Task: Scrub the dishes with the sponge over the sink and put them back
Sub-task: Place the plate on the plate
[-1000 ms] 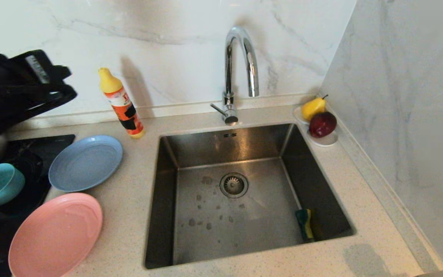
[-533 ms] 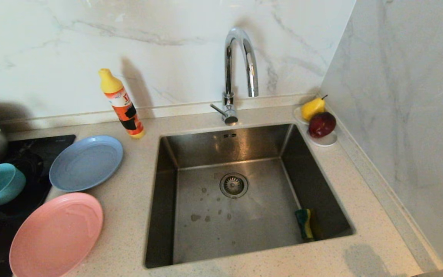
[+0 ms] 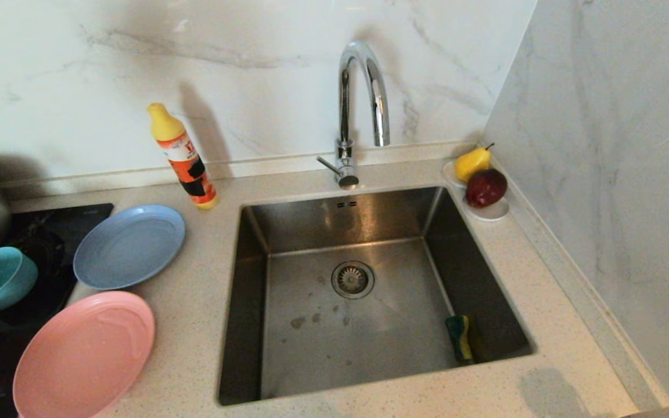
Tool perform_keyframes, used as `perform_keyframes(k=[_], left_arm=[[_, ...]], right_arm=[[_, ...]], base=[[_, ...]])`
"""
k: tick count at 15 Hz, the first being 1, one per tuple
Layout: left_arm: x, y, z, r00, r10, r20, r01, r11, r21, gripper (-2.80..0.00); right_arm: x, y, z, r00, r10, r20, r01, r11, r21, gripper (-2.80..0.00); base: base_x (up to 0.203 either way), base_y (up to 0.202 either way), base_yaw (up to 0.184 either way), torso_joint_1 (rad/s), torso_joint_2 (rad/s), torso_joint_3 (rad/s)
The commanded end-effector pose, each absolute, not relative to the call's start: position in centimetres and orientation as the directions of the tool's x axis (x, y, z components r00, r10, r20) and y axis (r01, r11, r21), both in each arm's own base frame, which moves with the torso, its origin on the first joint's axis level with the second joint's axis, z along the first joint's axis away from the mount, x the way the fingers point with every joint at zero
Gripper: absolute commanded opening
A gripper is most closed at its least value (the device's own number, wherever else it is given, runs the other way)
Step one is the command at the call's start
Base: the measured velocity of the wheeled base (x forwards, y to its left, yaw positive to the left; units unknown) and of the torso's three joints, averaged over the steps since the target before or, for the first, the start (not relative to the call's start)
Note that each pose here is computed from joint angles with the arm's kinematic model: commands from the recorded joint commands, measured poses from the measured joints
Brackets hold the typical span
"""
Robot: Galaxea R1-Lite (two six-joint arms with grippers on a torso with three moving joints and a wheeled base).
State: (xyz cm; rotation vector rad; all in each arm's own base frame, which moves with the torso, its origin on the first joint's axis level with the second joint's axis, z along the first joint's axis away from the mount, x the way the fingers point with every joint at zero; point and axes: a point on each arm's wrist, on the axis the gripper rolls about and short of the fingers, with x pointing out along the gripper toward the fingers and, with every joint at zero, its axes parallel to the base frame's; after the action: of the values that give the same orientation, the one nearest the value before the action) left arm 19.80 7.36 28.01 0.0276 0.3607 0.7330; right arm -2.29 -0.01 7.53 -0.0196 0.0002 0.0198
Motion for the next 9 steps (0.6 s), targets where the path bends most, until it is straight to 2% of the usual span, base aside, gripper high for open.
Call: perform_keyframes(k=[1, 4, 9], left_arm=[[23.1, 11.5, 24.6, 0.691, 0.539, -0.482, -0.580, 0.811, 0.075, -2.80], [24.4, 13.6, 22.1, 0.673, 0.445, -0.591, -0.573, 0.819, -0.036, -2.80], [27.0, 15.9, 19.1, 0.666, 0.324, -0.672, -0.563, 0.809, -0.169, -2.80]], right_arm=[[-2.3, 0.0, 7.5, 1.000, 0.020, 0.002, -0.020, 1.000, -0.020, -2.80], [-2.3, 0.0, 7.5, 1.000, 0.020, 0.002, -0.020, 1.000, -0.020, -2.80], [-2.3, 0.0, 7.5, 1.000, 0.020, 0.002, -0.020, 1.000, -0.020, -2.80]], base=[[0.000, 0.000, 0.000, 0.000, 0.00, 0.000], [0.000, 0.000, 0.000, 0.000, 0.00, 0.000], [0.000, 0.000, 0.000, 0.000, 0.00, 0.000]])
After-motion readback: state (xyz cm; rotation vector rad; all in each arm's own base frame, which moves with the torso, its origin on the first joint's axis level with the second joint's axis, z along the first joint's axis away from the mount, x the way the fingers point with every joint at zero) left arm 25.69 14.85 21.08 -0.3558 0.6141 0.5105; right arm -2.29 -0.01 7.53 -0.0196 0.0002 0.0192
